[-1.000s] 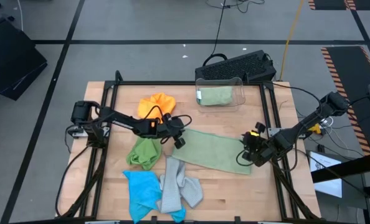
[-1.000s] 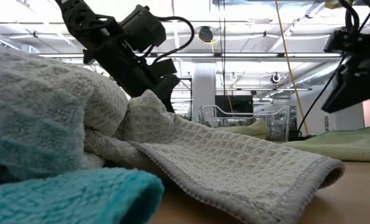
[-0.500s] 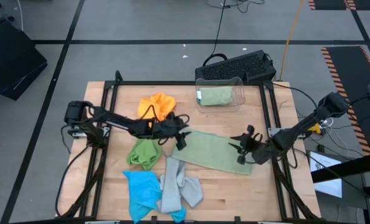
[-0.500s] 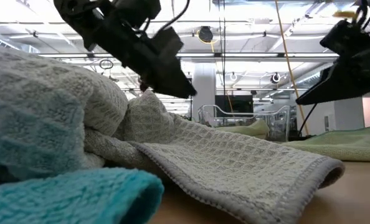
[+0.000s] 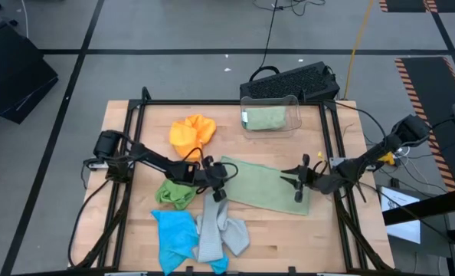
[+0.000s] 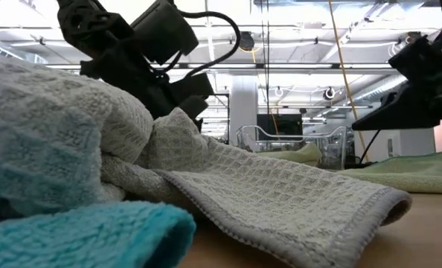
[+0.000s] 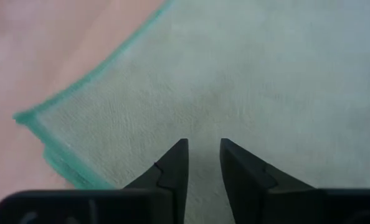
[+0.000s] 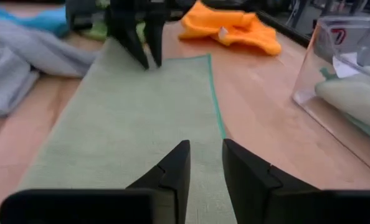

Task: Fold microfiber towels
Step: Fold the light green microfiber towel

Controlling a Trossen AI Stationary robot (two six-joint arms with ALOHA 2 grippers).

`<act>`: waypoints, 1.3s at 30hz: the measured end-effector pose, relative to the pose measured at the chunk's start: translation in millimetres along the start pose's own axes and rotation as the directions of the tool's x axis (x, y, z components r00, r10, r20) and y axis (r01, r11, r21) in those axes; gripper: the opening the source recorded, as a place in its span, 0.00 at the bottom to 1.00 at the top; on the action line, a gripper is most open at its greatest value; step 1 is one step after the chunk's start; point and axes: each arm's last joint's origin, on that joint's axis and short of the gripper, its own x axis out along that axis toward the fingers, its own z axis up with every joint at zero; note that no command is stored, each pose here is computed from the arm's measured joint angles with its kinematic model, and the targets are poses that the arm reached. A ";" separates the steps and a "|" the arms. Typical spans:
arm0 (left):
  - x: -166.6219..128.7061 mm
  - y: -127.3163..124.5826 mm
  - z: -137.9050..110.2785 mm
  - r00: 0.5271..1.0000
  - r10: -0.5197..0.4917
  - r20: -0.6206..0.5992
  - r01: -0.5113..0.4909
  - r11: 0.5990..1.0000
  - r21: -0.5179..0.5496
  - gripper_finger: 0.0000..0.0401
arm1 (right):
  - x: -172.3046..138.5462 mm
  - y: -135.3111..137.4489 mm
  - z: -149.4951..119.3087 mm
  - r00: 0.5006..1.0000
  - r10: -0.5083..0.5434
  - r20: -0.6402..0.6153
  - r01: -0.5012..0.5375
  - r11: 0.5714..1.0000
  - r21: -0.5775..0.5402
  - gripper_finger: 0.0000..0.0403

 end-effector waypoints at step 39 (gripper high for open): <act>-45.6 35.4 15.6 0.980 0.156 -0.124 -0.156 0.988 0.010 0.02 | -5.6 -8.5 31.5 0.636 0.066 -0.769 -0.011 0.997 0.077 0.00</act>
